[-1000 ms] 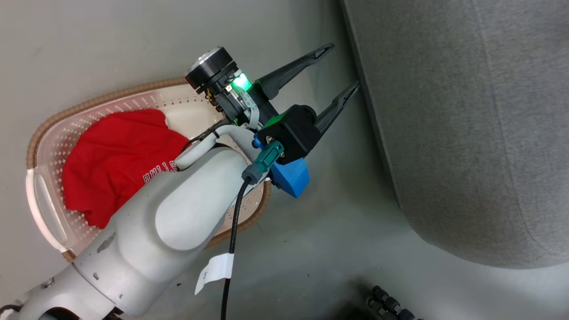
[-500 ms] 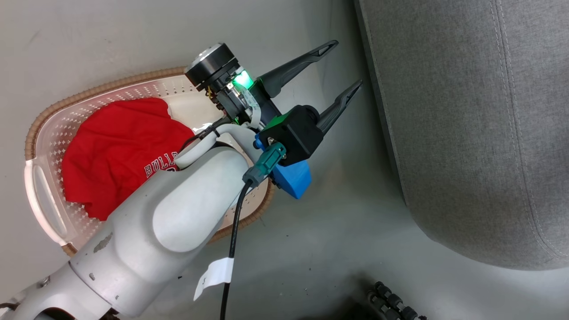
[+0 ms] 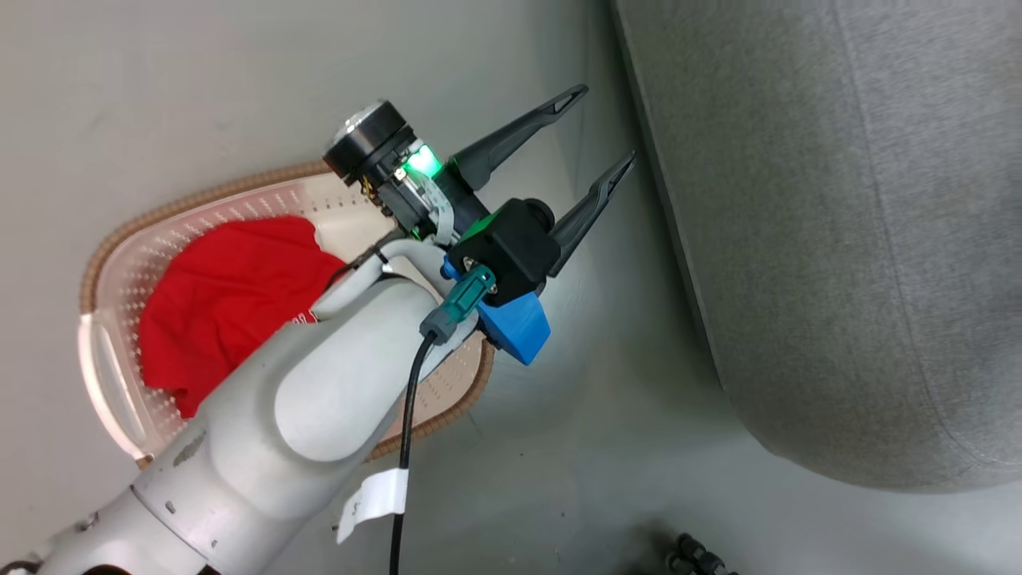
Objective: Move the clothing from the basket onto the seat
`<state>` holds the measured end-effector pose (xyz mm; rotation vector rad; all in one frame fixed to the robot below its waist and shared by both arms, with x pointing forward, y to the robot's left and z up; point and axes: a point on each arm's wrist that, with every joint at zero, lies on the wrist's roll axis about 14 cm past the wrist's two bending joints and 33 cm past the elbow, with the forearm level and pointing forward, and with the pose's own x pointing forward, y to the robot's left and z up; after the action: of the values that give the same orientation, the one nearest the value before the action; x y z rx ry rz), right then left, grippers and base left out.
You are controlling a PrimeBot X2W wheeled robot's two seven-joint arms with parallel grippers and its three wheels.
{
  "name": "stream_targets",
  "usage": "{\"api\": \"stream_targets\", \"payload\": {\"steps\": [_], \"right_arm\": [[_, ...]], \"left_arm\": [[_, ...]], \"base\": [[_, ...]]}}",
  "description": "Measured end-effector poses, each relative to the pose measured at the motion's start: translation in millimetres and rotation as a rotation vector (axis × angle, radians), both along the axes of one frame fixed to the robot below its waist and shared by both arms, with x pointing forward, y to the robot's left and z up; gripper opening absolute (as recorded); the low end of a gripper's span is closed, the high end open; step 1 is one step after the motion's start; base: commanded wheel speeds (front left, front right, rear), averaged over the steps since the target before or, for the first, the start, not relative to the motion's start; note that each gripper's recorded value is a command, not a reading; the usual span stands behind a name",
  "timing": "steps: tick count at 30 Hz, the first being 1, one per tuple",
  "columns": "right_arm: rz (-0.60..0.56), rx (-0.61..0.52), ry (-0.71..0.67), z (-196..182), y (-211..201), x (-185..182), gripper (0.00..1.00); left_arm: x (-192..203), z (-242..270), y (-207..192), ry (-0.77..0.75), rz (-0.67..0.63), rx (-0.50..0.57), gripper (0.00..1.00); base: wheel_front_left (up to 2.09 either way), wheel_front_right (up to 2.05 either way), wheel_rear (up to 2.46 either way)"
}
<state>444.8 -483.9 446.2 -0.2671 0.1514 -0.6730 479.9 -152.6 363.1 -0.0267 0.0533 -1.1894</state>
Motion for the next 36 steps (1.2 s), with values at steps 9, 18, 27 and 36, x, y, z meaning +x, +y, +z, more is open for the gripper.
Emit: {"api": "stream_targets", "payload": {"steps": [9, 18, 27, 36], "right_arm": [[0.164, -0.073, -0.061, 49.4, 45.4, -11.9, 1.00], [0.391, -0.061, -0.199, 92.7, 126.5, -4.8, 1.00], [0.634, 0.032, -0.293, 107.3, 219.8, 9.4, 1.00], [0.810, 0.118, -0.341, 114.0, 294.0, -4.3, 1.00]], "left_arm": [[1.8, 44.9, 17.5, 0.003, 0.139, -0.028, 1.00], [12.8, 104.0, 78.9, -0.042, 0.402, -0.074, 1.00], [11.7, 137.8, 173.9, -0.076, 0.706, -0.090, 1.00], [-22.6, 151.5, 253.6, -0.090, 0.941, -0.095, 1.00]], "base": [[0.00, 0.00, 0.00], [0.00, 0.00, 0.00], [0.00, 0.00, 0.00], [0.00, 0.00, 0.00]]}}
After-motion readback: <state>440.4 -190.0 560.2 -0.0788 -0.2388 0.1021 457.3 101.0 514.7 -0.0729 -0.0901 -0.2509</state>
